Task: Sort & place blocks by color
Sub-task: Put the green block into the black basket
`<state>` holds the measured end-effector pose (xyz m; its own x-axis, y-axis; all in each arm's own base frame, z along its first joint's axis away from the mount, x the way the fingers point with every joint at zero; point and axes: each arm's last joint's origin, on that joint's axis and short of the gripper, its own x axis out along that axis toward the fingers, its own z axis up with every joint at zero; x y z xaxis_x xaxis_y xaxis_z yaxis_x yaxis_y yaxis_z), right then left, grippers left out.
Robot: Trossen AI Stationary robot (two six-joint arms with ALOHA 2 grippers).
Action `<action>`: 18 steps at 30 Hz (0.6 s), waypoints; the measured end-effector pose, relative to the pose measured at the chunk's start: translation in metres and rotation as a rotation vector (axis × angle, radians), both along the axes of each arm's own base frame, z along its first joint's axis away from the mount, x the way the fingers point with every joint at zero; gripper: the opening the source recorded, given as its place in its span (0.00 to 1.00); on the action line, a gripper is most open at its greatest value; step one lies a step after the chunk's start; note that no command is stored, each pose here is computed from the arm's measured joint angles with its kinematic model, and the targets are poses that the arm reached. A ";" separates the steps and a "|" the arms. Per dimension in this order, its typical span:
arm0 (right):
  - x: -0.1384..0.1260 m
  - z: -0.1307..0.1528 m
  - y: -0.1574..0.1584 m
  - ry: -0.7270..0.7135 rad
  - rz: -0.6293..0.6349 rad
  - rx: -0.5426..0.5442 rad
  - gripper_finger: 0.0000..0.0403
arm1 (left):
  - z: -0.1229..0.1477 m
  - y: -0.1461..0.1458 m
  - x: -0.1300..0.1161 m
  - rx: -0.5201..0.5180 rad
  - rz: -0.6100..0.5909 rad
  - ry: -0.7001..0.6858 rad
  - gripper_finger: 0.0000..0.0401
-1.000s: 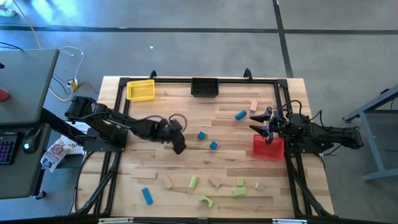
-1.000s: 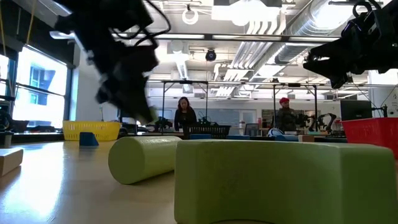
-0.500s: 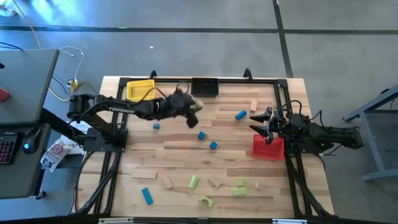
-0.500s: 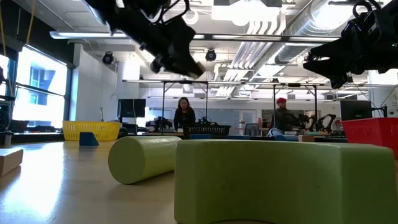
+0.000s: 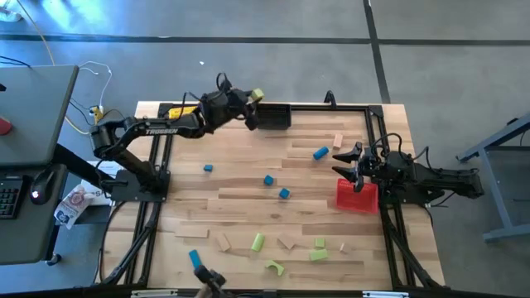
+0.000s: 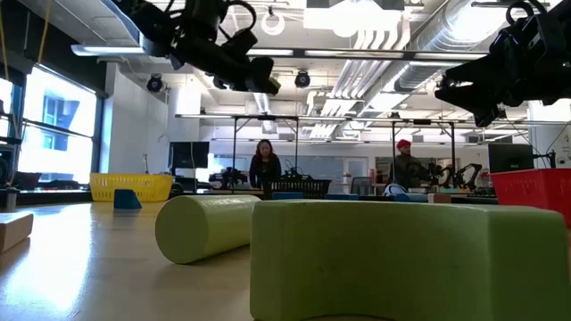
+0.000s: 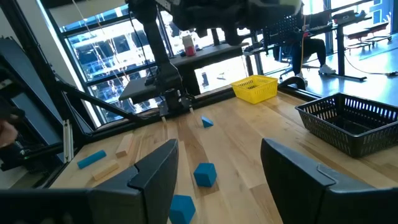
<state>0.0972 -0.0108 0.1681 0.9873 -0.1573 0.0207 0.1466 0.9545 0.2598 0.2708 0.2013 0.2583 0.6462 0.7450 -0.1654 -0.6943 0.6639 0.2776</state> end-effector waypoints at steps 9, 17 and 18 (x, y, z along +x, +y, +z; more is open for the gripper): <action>0.000 0.000 0.000 0.000 0.000 0.000 0.54 | 0.000 0.016 0.006 -0.084 0.003 0.080 0.28; 0.000 0.000 0.000 0.000 0.000 0.000 0.54 | -0.024 0.032 0.031 -0.205 -0.052 0.130 0.28; 0.000 0.000 0.000 0.000 0.000 0.000 0.54 | -0.029 0.033 0.033 -0.219 -0.050 0.133 0.28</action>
